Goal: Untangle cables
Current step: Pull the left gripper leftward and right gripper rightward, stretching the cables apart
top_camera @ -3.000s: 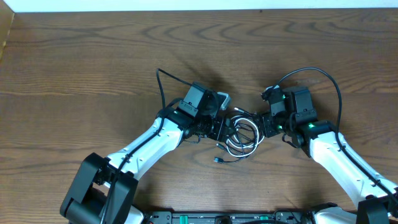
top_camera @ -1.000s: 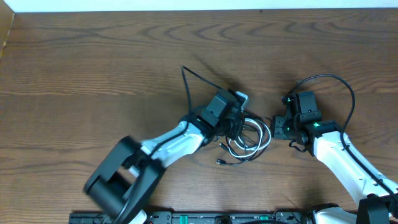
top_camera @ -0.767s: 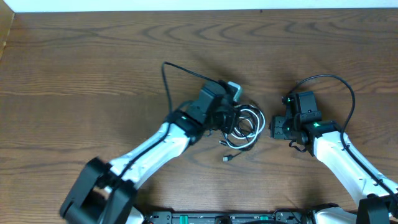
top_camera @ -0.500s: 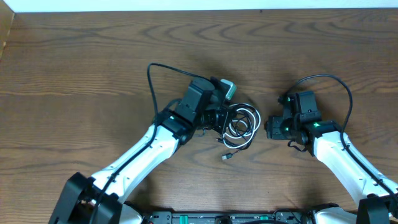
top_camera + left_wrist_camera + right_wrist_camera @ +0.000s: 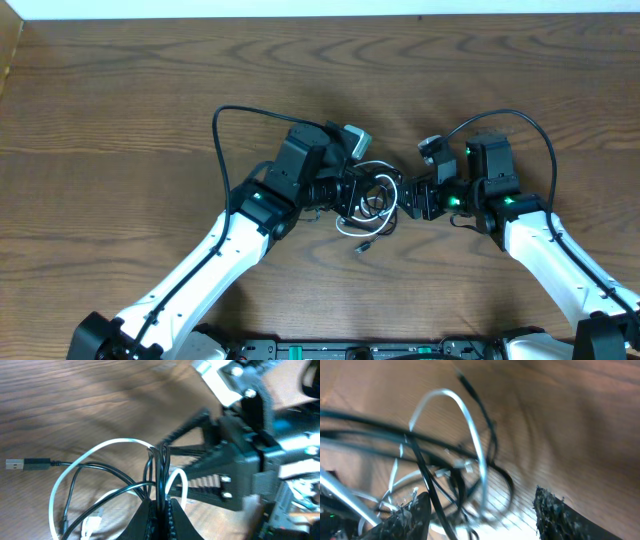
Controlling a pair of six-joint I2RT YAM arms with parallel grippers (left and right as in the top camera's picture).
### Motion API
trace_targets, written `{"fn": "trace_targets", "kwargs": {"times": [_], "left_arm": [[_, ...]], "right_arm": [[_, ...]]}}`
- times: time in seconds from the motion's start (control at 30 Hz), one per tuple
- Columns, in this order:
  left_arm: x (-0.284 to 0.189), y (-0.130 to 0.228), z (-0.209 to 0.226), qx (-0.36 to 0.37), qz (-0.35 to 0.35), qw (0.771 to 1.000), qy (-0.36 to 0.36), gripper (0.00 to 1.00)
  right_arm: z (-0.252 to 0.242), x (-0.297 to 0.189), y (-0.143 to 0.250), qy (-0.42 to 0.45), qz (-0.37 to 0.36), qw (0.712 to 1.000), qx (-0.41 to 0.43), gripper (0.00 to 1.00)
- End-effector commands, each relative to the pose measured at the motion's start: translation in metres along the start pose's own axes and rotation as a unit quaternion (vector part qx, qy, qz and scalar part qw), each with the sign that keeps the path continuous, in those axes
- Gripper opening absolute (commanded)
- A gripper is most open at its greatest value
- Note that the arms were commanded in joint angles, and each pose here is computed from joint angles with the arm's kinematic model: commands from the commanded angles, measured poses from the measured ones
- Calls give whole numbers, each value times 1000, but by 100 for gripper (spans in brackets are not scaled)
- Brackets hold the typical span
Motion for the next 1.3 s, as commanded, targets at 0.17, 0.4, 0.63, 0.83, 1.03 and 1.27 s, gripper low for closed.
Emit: {"fn": "trace_targets", "kwargs": {"times": [0.17, 0.4, 0.63, 0.83, 1.03, 1.27], "left_arm": [[-33, -11, -43, 38, -30, 995, 91, 7], [-67, -25, -56, 65, -86, 990, 94, 7], [-99, -41, -33, 44, -137, 988, 56, 7], [-118, -52, 2, 7, -167, 986, 11, 7], [-144, -64, 40, -27, -209, 977, -38, 8], [-180, -72, 82, -69, -258, 959, -95, 7]], "right_arm": [[-13, -1, -3, 48, -10, 998, 44, 54], [-60, -16, 24, 242, 23, 957, 156, 24], [-90, -47, 56, 407, 51, 883, 227, 21], [-90, -49, 60, 412, 53, 875, 248, 5], [-95, -55, 65, 423, 46, 859, 285, 2], [-104, -67, 75, 439, 57, 842, 310, 2]]}}
Point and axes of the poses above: each gripper's point midway between its finger pads, its own x axis out along the fingers, its own z axis along the line the jaws close on, y = z × x, the point moved 4 cm from there along -x, back along the fingers, and after that the axes turned 7 degrees about -x, right-handed, at the moved point
